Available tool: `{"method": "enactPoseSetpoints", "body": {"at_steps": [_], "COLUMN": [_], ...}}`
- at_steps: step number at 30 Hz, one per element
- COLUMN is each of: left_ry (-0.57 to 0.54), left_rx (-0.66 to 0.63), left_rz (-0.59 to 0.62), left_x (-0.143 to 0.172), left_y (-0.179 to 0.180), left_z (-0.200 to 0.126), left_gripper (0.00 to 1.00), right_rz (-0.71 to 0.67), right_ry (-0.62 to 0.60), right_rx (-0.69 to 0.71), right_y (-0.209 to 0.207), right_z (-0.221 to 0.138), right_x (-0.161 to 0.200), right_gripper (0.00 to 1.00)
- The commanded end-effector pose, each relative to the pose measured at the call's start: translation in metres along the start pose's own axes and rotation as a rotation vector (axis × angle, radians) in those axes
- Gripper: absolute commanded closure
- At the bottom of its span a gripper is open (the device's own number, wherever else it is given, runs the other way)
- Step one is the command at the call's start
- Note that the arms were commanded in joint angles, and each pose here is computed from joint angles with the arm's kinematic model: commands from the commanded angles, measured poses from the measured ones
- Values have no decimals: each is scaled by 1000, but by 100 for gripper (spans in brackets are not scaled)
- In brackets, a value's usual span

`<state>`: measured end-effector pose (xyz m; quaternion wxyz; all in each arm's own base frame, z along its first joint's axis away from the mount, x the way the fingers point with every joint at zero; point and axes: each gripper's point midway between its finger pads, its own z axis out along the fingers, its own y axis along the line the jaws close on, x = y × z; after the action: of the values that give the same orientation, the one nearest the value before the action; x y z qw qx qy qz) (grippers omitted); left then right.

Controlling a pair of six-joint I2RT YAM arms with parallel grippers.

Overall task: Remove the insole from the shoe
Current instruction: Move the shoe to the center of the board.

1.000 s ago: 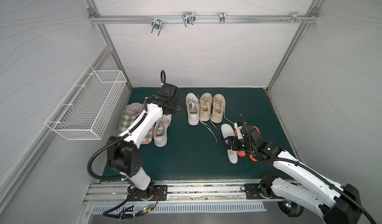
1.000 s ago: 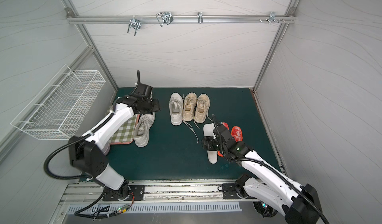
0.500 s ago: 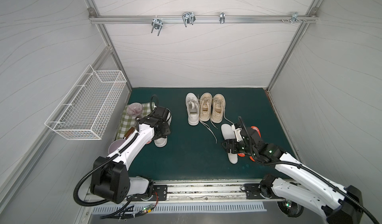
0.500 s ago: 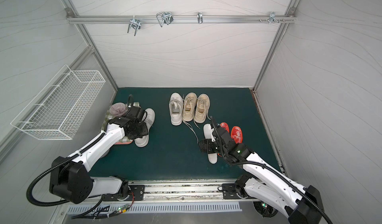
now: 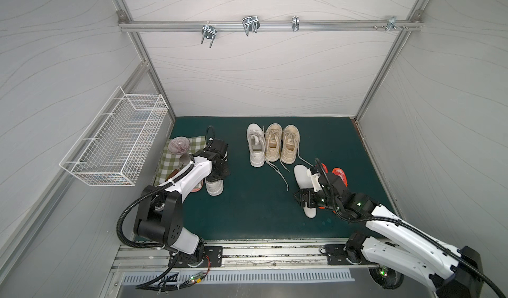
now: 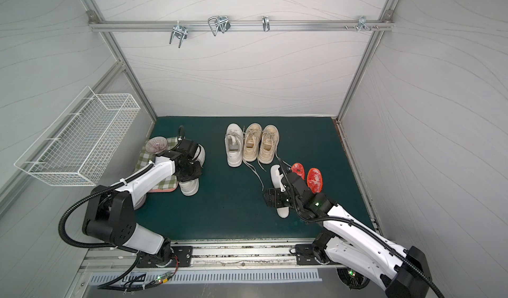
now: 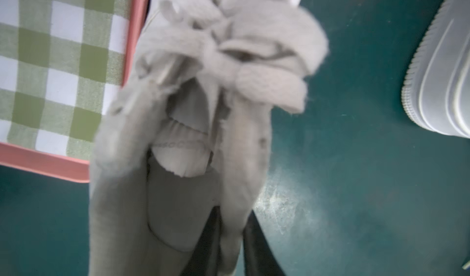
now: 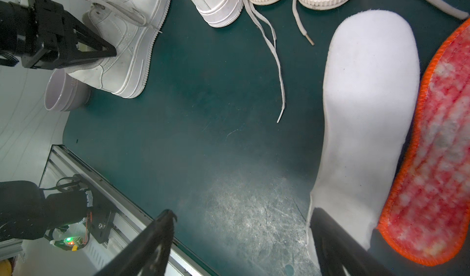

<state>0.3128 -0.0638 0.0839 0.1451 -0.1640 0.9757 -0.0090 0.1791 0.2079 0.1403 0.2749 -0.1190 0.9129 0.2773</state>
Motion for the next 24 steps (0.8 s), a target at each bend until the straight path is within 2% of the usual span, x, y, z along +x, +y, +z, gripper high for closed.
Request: {"method": "enactPoseSetpoints", "body": {"at_steps": [1,4,9,17,24], "left_ry": [-20,-9,-43,-92,-91], "left_rx": [13,29,49,50,111], "left_rz": [-21,-34,-13,2,89], "left_x": [-11,-5,11,58,104], "left_y": [-6,-8,-24,-30,-59], "left_z": [-6,-5,-21,-46,-57], "left_gripper": [90,100,100,100,100], "right_rz": [9,7,3,-3,-17], "right_ry": [22,23,17,32,34], "right_rx": [14,17,26,26,39], "right_y": [-3,-3,-4,-2,-1], "right_z": [3,2,1,4,4], "right_x": [6,6,4,4,1], "right_gripper": [14,14,14,14,13]}}
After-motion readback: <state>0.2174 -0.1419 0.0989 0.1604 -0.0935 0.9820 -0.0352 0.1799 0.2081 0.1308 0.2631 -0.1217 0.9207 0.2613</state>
